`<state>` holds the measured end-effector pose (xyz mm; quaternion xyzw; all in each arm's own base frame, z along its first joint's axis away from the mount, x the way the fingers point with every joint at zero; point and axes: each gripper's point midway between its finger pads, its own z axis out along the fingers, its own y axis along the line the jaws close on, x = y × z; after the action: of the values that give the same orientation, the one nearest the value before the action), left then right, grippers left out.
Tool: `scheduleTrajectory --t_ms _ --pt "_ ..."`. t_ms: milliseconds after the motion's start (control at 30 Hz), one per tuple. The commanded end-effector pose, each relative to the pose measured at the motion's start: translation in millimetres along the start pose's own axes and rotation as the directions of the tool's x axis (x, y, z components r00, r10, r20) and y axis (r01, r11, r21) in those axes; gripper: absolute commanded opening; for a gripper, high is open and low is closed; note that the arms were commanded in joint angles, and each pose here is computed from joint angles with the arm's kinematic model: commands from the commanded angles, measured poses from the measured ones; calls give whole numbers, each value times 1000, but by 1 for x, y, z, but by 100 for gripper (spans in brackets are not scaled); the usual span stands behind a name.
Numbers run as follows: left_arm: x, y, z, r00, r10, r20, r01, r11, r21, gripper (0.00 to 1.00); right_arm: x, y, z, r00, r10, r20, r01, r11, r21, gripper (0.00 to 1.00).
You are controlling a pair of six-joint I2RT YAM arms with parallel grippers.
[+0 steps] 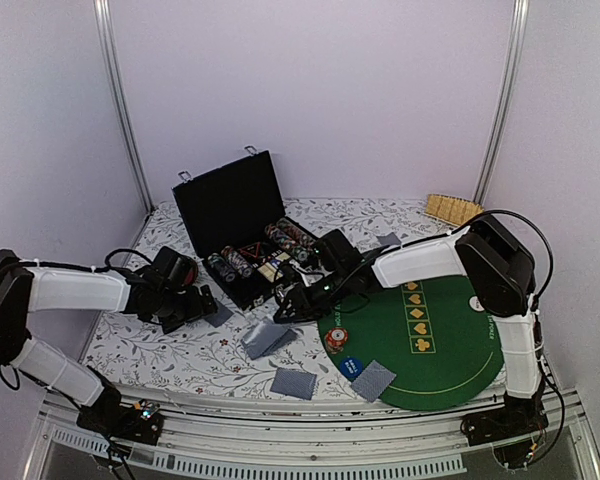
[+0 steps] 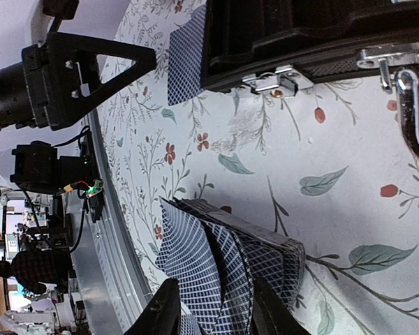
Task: Distribute texas hold em gaming equipment
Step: Place the poker card in the face-down deck piles, then pick up the poker card from the corner of the board.
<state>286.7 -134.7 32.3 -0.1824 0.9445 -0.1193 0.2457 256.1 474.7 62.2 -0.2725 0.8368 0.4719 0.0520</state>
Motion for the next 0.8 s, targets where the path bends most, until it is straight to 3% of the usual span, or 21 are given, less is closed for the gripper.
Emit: scheduleTrajectory --t_ms 0,267,367,433,533,633,767 --pt "-11 -14 -9 999 -6 50 3 999 46 97 -13 9 -12 998 -47 41 44 995 87 38" --pt "-24 -38 -45 968 177 175 -191 979 67 96 -17 11 -34 995 -87 50 76 978 197 49" --pt "-23 -61 -69 931 279 234 -311 944 112 95 -28 21 -55 983 -163 87 136 956 260 55" --pt "-15 -83 -90 881 376 288 -431 888 158 93 -32 33 -71 967 -236 100 199 936 291 59" --pt "18 -126 -128 761 534 367 -639 713 288 90 -37 55 -98 935 -333 121 282 907 313 65" --pt "74 -161 -166 605 661 444 -791 432 434 87 -41 64 -128 915 -377 146 313 889 334 70" --pt "143 -176 -187 369 767 525 -873 93 479 92 -42 51 -168 913 -360 191 272 887 372 72"
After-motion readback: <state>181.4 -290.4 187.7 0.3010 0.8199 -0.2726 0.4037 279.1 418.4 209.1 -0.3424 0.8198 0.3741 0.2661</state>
